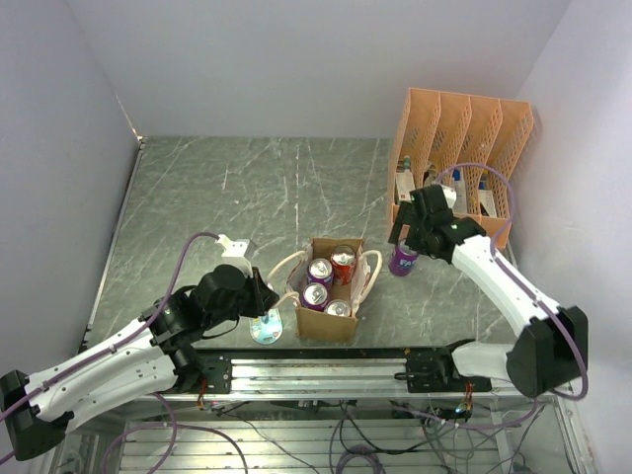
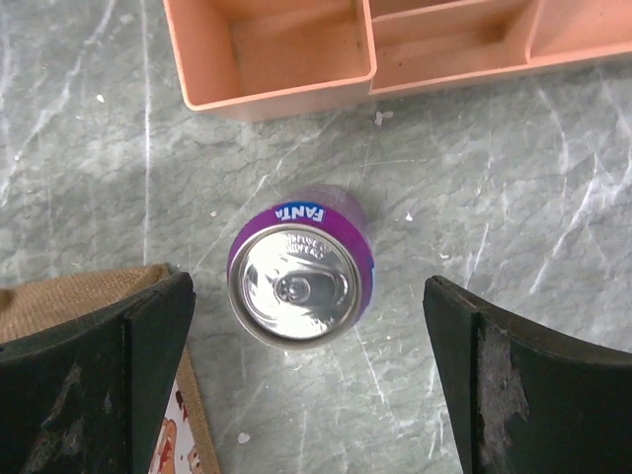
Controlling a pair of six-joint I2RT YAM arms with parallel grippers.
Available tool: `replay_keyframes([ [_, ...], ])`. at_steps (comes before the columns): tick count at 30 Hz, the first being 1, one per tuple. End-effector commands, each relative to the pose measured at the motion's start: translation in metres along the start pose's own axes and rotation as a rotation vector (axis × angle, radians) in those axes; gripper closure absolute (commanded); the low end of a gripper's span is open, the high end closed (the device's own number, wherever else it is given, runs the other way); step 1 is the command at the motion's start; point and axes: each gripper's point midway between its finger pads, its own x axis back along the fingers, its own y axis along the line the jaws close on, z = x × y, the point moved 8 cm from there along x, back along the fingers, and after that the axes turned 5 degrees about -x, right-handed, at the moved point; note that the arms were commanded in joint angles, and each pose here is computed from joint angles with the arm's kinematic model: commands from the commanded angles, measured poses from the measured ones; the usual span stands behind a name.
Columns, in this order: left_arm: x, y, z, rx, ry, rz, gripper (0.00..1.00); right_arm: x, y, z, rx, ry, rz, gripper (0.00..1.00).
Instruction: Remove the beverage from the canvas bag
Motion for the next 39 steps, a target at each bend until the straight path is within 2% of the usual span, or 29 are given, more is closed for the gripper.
replay_keyframes([
  [1,0.001,0.003,0.004,-0.002,0.022,-0.007,0.93,0.010,-0.014,0.008,0.035,-0.056,-0.050,0.00],
  [4,0.000,0.002,0.003,-0.006,0.020,-0.002,0.93,0.021,-0.016,0.008,0.026,-0.102,-0.105,0.00],
  [9,-0.001,0.000,0.002,-0.014,0.026,0.000,0.93,0.062,-0.004,-0.021,0.061,-0.188,-0.246,0.00],
  [13,-0.001,-0.001,0.001,-0.010,0.019,0.008,0.93,0.099,0.016,-0.043,0.125,-0.240,-0.470,0.00],
  [17,-0.001,0.000,0.002,-0.006,0.019,0.008,0.93,0.122,0.043,-0.045,0.215,-0.190,-0.720,0.00],
  [21,-0.001,0.000,0.003,-0.002,0.017,0.008,0.93,0.137,0.076,-0.028,0.303,-0.132,-0.801,0.00],
  [26,0.000,0.001,0.003,-0.004,0.019,0.000,0.93,0.160,0.127,0.022,0.459,-0.070,-0.818,0.00],
  [29,0.001,0.002,0.003,-0.004,0.018,-0.002,0.93,0.159,0.145,0.049,0.526,-0.032,-0.772,0.00],
  [34,0.001,0.003,0.003,-0.002,0.016,-0.004,0.93,0.121,0.151,0.086,0.572,0.063,-0.531,0.00],
  [39,0.002,0.004,0.005,-0.003,0.019,-0.007,0.93,0.095,0.150,0.109,0.472,0.090,-0.294,0.00],
])
